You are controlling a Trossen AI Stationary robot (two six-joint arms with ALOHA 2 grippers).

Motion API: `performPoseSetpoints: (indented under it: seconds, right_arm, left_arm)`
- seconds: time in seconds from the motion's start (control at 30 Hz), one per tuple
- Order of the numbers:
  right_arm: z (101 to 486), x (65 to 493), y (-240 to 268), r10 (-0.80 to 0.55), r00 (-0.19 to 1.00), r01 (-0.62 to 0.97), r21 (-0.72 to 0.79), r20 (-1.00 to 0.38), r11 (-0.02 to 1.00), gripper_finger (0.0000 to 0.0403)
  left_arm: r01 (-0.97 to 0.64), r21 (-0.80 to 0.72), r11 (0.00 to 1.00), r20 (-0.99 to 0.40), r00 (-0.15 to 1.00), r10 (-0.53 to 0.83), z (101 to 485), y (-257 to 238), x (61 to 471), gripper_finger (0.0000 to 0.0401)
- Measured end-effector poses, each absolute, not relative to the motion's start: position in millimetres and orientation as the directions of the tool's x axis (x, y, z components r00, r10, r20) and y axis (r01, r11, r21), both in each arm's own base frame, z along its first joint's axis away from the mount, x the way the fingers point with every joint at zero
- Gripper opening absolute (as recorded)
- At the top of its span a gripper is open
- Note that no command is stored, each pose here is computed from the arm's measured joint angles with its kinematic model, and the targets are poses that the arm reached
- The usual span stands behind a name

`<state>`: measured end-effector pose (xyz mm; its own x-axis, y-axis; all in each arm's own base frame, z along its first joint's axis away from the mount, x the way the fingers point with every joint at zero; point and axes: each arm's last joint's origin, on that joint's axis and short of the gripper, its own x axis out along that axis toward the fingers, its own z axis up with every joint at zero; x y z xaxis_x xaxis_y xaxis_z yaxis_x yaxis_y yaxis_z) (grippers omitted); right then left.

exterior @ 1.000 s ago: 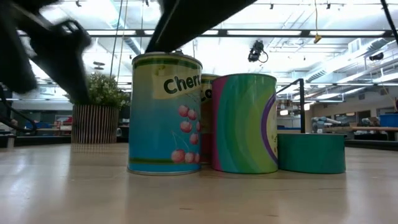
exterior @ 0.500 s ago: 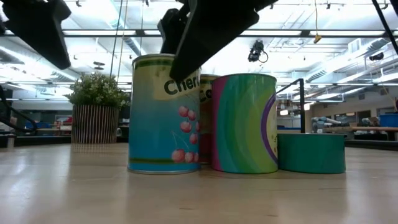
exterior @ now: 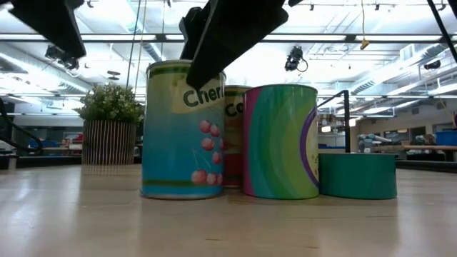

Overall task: Pick and place cans onto a shelf
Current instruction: Put the canned cherries on the shelf

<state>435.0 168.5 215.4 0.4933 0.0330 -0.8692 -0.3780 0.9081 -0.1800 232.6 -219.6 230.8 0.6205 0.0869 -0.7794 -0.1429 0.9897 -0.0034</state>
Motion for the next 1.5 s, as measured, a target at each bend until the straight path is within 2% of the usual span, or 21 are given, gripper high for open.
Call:
performPoseSetpoints:
  seconds: [0.2,0.43,0.8,0.97,1.2,1.33,1.5]
  right_arm:
    - [231,435,169,0.043,0.517,-0.376,-0.182,-0.855,0.909,0.0332]
    - [287,429,159,0.060,0.578,-0.382,-0.206,-0.814,0.901,0.0334]
    - [359,407,70,-0.069,0.675,-0.194,-0.267,-0.735,0.944,0.0334]
    - [361,408,11,-0.154,0.641,-0.103,-0.283,-0.752,0.953,0.0334]
    - [343,403,-67,-0.179,0.573,0.000,-0.218,-0.800,0.976,0.0334]
    - [328,396,-102,-0.212,0.527,0.072,-0.206,-0.823,0.976,0.0334]
    - [313,390,-132,-0.234,0.516,0.130,-0.195,-0.824,0.972,0.0334]
  left_arm:
    - [-0.150,-0.055,0.987,-0.755,0.653,0.057,247,-216,225,0.0388]
    - [-0.112,-0.067,0.991,-0.763,0.646,0.021,251,-217,220,0.0388]
    - [-0.082,0.035,0.996,-0.735,0.673,0.081,252,-212,225,0.0388]
    - [-0.102,0.137,0.985,-0.686,0.708,0.168,254,-205,231,0.0388]
    - [-0.100,0.298,0.949,-0.613,0.742,0.270,257,-189,248,0.0388]
    - [-0.077,0.334,0.939,-0.583,0.766,0.270,257,-181,260,0.0384]
    - [-0.006,0.301,0.954,-0.544,0.820,0.177,226,-169,271,0.0369]
